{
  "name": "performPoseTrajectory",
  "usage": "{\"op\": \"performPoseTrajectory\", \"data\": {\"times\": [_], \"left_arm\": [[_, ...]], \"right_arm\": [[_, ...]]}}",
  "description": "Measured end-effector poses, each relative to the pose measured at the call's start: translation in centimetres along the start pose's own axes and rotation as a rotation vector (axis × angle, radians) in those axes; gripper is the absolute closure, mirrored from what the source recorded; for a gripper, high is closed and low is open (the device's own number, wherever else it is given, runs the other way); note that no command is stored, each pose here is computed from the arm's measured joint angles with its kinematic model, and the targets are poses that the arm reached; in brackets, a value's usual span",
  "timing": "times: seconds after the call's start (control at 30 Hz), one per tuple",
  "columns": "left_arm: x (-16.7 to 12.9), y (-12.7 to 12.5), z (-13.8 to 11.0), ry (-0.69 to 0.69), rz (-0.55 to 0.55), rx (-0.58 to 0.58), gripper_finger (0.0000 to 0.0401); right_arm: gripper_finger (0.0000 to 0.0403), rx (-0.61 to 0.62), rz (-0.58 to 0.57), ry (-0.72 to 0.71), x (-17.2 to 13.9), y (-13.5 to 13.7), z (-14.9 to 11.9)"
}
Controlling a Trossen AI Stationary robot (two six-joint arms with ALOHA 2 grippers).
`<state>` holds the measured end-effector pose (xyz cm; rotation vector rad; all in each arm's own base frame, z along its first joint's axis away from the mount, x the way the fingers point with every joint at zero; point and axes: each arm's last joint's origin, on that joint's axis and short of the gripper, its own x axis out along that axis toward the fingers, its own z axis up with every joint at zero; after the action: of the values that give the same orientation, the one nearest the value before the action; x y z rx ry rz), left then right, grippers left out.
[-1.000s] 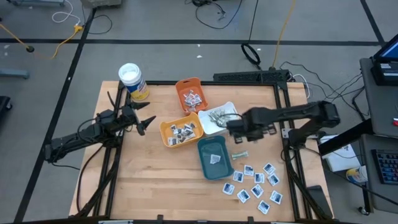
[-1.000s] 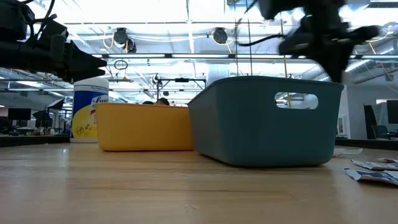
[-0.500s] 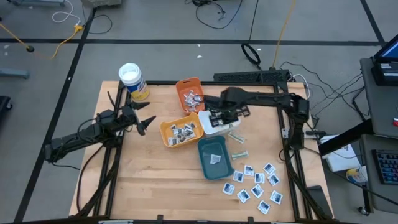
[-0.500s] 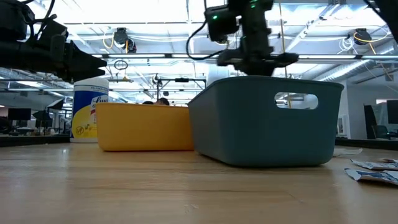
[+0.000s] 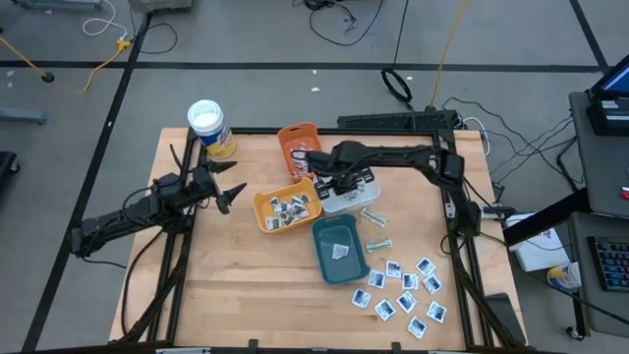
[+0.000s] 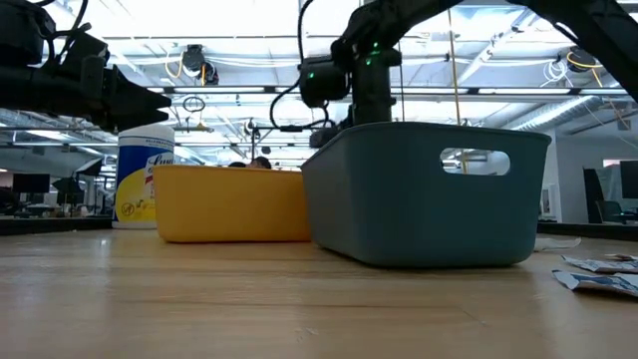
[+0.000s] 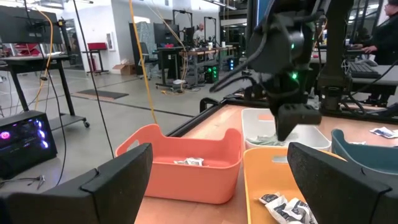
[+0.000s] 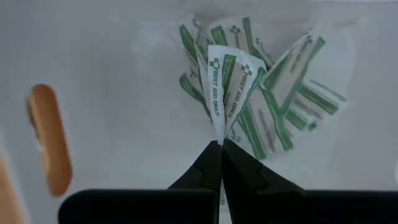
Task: Pick & Place First Aid Supplies
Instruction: Put the green bandage into the white bin
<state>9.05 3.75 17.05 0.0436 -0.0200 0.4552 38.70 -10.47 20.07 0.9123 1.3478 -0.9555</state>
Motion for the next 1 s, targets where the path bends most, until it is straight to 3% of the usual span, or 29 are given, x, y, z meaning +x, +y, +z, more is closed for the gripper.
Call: {"op": "performPoseTrajectory", "data": {"times": [0.3,0.57,0.77,1.0], "left_arm": [[0.0,0.0,0.0,0.000,0.000,0.000,0.0022],[0.0,0.0,0.0,0.000,0.000,0.000,0.0022],[0.0,0.0,0.0,0.000,0.000,0.000,0.0022],[0.0,0.0,0.0,0.000,0.001,0.000,0.0022]], "right_arm": [[0.0375,-0.030,-0.006,-0.022,0.4,0.2,0.1],[0.0249,-0.124,0.018,-0.080,-1.5,-0.2,0.0],[0.0167,-0.312,0.054,-0.120,-3.9,-0.5,-1.0],[0.0150,-0.495,0.136,-0.210,-4.8,-1.1,-4.4]]}}
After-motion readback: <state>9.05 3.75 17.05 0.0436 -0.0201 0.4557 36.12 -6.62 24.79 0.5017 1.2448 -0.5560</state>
